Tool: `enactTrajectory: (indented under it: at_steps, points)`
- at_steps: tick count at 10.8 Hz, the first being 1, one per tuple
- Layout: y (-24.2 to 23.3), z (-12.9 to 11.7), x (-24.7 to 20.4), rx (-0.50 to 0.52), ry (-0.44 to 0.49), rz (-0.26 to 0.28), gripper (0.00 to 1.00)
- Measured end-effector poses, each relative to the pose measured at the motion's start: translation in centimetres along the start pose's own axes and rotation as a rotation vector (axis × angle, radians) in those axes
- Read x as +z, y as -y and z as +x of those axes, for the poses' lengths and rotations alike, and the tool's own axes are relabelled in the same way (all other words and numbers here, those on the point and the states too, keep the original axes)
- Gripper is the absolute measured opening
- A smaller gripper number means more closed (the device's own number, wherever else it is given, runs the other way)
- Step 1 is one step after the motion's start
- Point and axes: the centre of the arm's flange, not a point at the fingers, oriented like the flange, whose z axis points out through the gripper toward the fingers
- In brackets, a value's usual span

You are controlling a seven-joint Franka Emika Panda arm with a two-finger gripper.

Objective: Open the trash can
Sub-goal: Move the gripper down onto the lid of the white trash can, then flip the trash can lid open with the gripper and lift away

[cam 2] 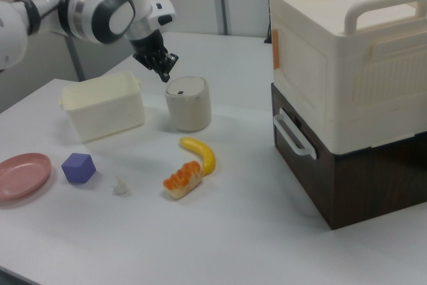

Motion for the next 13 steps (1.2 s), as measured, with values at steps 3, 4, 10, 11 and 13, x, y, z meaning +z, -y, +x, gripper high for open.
enactTrajectory:
  at_steps: [3, 4, 10, 11, 13]
  points:
    - [1.6, 2.1, 6.1, 0.004, -0.141, -0.006, 0.01]
    - [1.6, 2.7, 7.5, 0.018, -0.181, -0.009, 0.01]
    - [4.3, 3.1, 13.9, -0.001, -0.203, -0.002, 0.01]
    - [5.2, 3.0, 14.8, 0.007, -0.215, 0.004, 0.01]
    - [6.1, 3.4, 15.0, 0.016, -0.246, 0.011, 0.01]
